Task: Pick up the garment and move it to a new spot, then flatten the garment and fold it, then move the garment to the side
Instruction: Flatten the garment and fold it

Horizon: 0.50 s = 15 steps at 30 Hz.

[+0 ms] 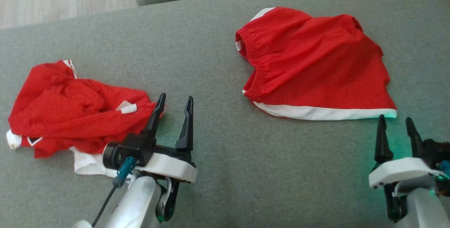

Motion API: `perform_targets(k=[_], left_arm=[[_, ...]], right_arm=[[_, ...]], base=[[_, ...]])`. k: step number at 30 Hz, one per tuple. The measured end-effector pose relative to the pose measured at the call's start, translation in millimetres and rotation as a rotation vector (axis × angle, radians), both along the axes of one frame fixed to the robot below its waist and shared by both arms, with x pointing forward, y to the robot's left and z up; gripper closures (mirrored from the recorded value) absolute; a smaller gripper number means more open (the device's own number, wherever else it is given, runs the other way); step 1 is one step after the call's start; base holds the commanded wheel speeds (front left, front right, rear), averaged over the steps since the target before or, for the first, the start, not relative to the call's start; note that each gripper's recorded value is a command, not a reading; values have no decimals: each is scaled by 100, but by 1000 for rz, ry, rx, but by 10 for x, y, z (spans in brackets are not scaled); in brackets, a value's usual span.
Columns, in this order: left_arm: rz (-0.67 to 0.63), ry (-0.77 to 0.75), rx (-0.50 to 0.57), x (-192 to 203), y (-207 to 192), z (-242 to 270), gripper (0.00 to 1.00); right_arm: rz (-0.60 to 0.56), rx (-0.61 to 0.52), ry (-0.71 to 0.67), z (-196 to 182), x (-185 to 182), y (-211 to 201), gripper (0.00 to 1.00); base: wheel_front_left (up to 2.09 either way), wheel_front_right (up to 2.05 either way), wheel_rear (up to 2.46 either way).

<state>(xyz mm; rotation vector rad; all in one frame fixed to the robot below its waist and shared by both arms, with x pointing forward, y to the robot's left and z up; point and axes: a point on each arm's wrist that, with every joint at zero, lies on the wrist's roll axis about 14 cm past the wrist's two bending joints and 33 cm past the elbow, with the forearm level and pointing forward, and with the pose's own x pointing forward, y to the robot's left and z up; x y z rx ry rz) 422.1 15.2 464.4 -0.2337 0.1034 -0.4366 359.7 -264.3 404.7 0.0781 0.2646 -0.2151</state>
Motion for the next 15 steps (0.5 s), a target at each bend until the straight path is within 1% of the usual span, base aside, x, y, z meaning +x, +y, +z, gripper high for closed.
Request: perform_targets(k=[4, 15], left_arm=[[8, 10, 11, 25, 40, -57, 0], [27, 18, 25, 57, 125, -105, 0]], right_arm=[[-41, 27, 51, -138, 62, -90, 0], [-114, 45, 140, -375, 134, -257, 0]], base=[[0, 0, 0], [0, 0, 0]])
